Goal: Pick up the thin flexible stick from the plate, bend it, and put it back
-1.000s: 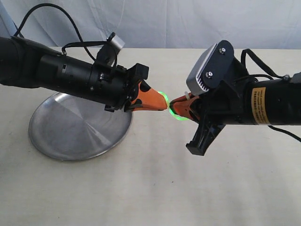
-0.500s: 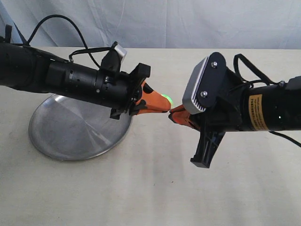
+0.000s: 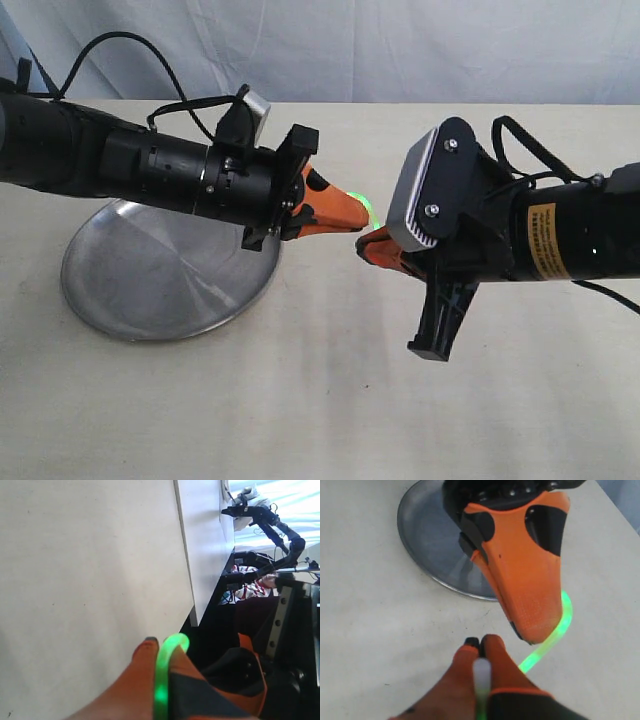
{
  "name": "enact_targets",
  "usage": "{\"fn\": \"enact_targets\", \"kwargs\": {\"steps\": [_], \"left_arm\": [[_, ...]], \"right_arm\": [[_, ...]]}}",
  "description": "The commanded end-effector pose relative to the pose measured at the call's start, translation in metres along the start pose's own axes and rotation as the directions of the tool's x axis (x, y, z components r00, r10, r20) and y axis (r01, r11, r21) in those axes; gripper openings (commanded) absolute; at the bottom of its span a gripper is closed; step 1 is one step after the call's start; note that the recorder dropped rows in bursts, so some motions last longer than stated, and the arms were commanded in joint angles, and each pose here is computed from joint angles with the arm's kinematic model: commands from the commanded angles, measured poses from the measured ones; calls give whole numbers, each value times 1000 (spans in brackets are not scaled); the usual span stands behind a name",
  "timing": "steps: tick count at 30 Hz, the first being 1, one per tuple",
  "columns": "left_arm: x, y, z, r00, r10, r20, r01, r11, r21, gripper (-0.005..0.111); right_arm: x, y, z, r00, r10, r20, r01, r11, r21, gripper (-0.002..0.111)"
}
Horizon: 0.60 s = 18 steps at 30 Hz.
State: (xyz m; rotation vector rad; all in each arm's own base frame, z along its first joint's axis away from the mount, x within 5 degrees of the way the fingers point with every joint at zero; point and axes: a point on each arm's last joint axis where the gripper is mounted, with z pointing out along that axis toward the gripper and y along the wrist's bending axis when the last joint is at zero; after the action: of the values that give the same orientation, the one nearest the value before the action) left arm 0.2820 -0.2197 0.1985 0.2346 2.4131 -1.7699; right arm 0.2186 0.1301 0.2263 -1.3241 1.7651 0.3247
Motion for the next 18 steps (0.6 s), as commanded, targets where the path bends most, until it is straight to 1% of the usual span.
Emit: {"fn": "enact_targets", "kwargs": {"steps": [1,8,11,14,18], "left_arm": [[-4,-13,-2,1000,-10,14,9,994,105,0],[-1,-17,-2,1000,14,-15,-11,989,149,0],[0,-19,-3,1000,18,-25,-14,986,168,0],[0,-19,-3,999,20,-28,-15,986,168,0],[1,-20,-3,999,30,-37,-23,983,180,0]], "right_arm": [[2,5,1,1000,-17,-7,17,1000,-26,-1],[4,6,5,999,-22,-24,21,999,-26,-1],[5,11,15,997,-49,-59,47,999,-27,-1],[6,16,23,992,-80,-95,79,997,-21,-1],[6,17,27,985,-105,-134,109,994,20,-1]]}}
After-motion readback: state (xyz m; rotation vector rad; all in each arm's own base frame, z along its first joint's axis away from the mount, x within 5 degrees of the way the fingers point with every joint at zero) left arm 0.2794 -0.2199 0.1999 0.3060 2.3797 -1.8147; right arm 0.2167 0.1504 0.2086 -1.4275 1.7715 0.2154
